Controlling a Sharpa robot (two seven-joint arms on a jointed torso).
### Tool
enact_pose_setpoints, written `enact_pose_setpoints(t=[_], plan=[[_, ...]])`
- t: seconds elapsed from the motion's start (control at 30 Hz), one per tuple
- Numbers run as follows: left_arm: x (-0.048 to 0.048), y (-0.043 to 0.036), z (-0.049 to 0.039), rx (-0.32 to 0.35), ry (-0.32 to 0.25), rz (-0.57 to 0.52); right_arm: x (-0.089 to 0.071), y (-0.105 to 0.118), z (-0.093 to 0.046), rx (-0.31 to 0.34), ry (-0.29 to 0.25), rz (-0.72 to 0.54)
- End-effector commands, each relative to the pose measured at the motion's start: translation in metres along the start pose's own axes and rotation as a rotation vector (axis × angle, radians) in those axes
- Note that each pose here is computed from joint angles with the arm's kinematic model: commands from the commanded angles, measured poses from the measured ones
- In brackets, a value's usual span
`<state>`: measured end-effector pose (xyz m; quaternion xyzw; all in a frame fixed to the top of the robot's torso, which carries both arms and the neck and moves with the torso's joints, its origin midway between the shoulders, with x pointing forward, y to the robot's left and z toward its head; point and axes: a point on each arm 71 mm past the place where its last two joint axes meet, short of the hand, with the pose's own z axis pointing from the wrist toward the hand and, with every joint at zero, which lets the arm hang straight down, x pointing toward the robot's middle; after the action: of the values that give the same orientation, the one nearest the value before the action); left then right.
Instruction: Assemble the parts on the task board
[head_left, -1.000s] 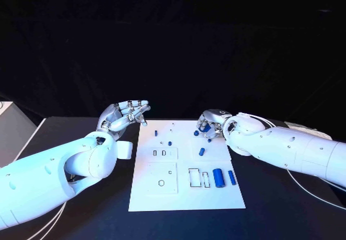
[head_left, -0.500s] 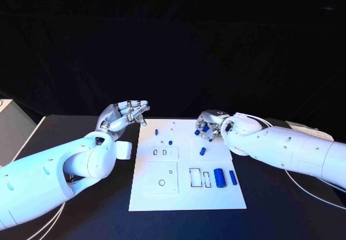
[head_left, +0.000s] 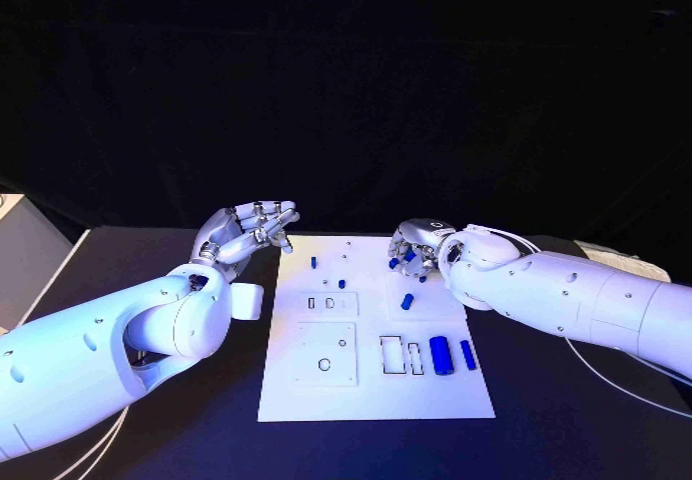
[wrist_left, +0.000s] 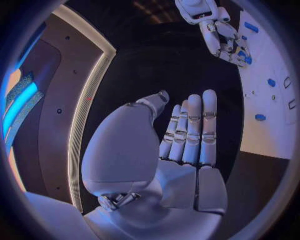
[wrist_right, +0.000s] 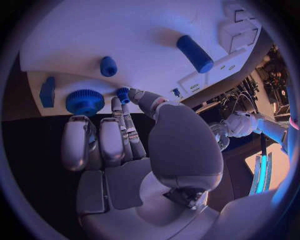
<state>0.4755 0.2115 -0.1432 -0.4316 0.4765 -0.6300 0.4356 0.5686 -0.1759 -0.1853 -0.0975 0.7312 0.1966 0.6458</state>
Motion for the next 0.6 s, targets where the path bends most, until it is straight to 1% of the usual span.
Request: enact_pose_setpoints(t=[0.03,0.4,0.6], plan=[[0.0030,-0.0017,-0.0001,0.008,0.022,-0.006,0.0000,0.0006,0.0008,0.002,-0.001,-0.011],[0.0037,-0.0025,-0.0006,0.006,0.024,-0.007,-0.0005,0.0027,0.0032,0.006,-0.012,-0.014],[0.0035,-0.0027,-0.0007,0.004,0.023,-0.006,-0.0022,0.0034,0.0029,0.004,-0.037,-0.016]])
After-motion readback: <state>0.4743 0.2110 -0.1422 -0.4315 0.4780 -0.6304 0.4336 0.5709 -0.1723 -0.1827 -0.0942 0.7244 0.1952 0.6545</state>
